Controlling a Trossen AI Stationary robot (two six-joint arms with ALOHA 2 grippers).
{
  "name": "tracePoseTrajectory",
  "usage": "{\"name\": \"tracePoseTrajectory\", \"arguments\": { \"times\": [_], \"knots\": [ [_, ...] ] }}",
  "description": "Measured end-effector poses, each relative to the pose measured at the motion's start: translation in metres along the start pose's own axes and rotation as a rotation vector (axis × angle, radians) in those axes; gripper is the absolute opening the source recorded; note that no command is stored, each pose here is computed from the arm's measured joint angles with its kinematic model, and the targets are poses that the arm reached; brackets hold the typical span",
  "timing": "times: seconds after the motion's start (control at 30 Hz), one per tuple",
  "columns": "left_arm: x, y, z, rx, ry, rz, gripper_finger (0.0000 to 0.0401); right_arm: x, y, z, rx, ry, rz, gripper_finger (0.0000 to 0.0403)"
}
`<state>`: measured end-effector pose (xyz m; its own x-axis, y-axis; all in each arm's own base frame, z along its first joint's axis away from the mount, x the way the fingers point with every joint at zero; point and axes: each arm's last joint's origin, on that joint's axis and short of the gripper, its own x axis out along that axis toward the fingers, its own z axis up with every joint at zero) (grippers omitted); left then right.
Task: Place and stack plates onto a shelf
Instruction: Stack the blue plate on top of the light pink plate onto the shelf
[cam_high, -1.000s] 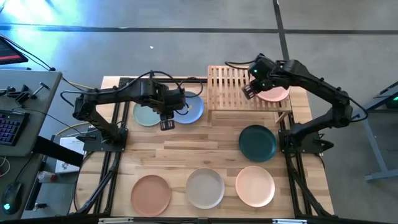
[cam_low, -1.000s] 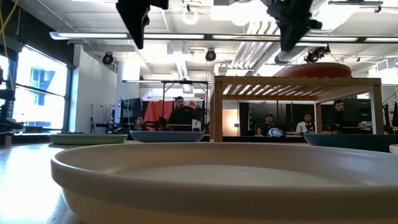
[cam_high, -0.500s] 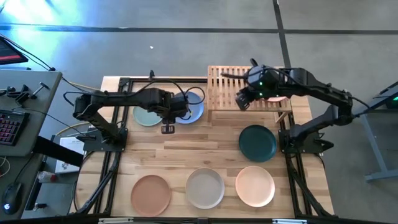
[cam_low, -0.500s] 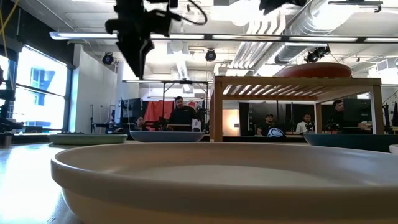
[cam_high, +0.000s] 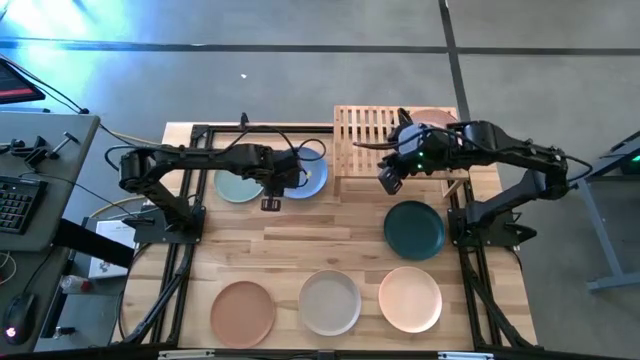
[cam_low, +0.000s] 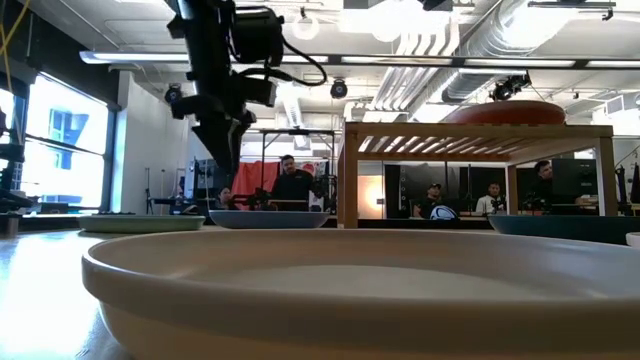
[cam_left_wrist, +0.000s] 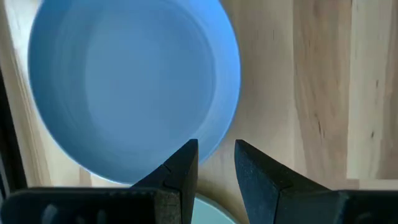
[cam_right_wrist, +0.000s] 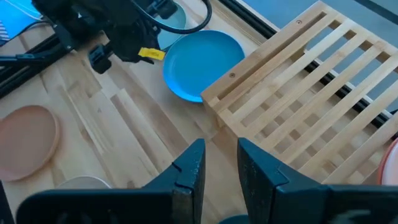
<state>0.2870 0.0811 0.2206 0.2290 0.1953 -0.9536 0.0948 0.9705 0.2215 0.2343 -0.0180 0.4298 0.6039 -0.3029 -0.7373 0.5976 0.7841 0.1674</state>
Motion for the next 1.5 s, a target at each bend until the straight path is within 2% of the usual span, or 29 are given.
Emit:
{"name": "tracePoseTrajectory", "arguments": {
  "times": [0.2,0.37,0.67,0.93,1.33,1.5],
  "knots": [
    [0.012,0.0,-0.003,0.1,-0.035,0.018,0.0094,0.0,0.0,0.0,0.009,-0.001,-0.001,0.0071],
    [0.022,-0.005,-0.006,0.167,-0.032,-0.031,0.0094,0.0,0.0,0.0,0.008,0.0,-0.001,0.0071],
    [0.038,-0.002,-0.003,0.189,-0.021,-0.039,0.0094,0.0,0.0,0.0,0.006,-0.002,-0.006,0.0071],
    [0.049,-0.005,-0.002,0.223,-0.01,-0.093,0.0094,0.0,0.0,0.0,0.009,-0.003,-0.008,0.0071],
    [0.078,-0.007,-0.003,0.206,0.093,-0.094,0.0094,0.0,0.0,0.0,0.009,-0.004,-0.008,0.0071],
    [0.078,-0.007,-0.003,0.202,0.096,-0.084,0.0075,0.0,0.0,0.0,0.01,-0.004,-0.008,0.0071]
  ]
}}
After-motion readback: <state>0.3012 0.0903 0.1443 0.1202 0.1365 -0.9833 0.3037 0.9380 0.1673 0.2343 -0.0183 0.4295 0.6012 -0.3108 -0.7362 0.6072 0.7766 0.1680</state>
